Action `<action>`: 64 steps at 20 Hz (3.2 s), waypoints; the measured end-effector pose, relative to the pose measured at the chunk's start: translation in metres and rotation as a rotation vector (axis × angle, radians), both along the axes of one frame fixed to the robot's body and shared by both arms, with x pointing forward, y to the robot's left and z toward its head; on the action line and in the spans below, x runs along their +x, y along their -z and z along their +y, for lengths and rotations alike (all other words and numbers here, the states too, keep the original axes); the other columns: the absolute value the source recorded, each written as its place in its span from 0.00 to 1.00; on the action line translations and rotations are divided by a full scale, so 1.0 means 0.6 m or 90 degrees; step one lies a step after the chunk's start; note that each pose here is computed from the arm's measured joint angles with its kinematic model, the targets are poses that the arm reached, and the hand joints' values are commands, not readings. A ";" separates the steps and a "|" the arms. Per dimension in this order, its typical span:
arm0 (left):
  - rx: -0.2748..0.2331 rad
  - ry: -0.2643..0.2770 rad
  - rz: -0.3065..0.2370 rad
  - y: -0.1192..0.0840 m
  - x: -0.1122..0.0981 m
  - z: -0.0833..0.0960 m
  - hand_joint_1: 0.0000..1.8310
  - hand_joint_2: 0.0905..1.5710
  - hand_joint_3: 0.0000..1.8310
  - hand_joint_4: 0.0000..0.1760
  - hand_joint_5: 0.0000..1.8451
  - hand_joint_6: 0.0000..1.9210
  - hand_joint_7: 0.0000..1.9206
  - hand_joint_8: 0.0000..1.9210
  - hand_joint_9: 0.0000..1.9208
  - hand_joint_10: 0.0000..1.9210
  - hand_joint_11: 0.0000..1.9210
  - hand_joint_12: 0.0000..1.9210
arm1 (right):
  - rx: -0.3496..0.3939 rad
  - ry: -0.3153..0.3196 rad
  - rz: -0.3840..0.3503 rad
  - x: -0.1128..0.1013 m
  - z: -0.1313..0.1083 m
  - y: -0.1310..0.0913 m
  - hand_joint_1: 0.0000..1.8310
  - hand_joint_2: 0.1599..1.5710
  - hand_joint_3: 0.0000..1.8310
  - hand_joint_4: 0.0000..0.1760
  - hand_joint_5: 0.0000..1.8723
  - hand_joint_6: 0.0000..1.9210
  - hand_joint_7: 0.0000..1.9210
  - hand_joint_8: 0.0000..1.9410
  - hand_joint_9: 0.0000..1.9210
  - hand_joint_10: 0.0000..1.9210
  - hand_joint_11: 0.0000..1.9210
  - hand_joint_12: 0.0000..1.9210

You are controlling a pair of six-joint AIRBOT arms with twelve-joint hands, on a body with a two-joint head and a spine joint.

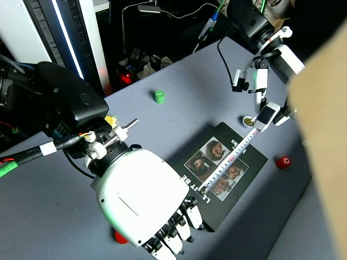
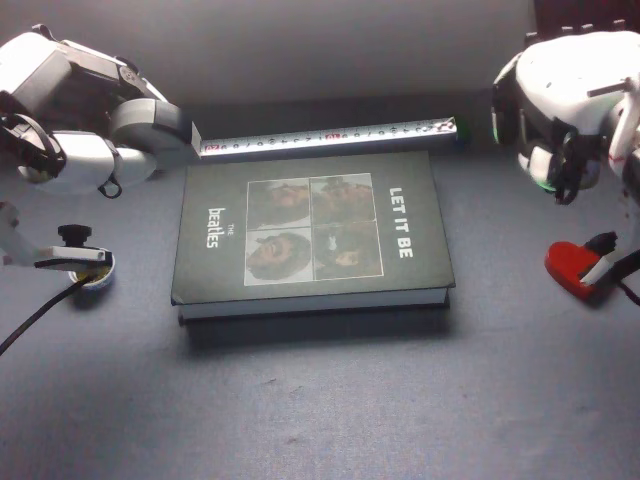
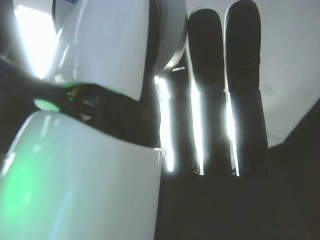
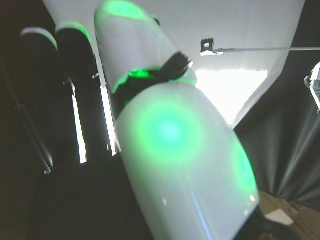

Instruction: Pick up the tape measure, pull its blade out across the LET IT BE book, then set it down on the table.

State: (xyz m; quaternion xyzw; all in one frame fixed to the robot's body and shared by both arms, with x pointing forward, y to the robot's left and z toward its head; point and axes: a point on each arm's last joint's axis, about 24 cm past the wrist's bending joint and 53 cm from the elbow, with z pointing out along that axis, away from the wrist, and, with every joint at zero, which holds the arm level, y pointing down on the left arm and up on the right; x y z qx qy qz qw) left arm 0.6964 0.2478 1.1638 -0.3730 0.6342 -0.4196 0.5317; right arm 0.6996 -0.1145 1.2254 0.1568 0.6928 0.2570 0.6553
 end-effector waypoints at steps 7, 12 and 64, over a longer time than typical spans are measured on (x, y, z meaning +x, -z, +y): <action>0.000 0.000 0.001 0.001 0.000 0.000 0.76 0.65 0.00 0.00 0.60 0.32 0.61 0.40 0.50 0.58 0.44 0.51 | 0.001 -0.037 -0.086 -0.020 0.041 -0.069 0.74 0.72 0.00 0.00 0.38 0.65 0.47 0.54 0.44 0.73 0.37 0.77; 0.002 0.000 0.002 0.003 -0.001 0.000 0.76 0.65 0.00 0.00 0.61 0.31 0.60 0.41 0.49 0.58 0.44 0.51 | 0.002 -0.051 -0.085 -0.025 0.065 -0.066 0.56 0.76 0.00 0.00 0.30 0.40 0.35 0.39 0.32 0.40 0.22 0.74; 0.010 0.007 -0.005 -0.001 -0.002 -0.004 0.76 0.65 0.00 0.00 0.59 0.33 0.61 0.41 0.48 0.58 0.44 0.52 | 0.006 -0.064 -0.026 -0.013 0.108 -0.016 0.51 0.73 0.00 0.00 0.37 0.01 0.38 0.01 0.37 0.04 0.11 0.64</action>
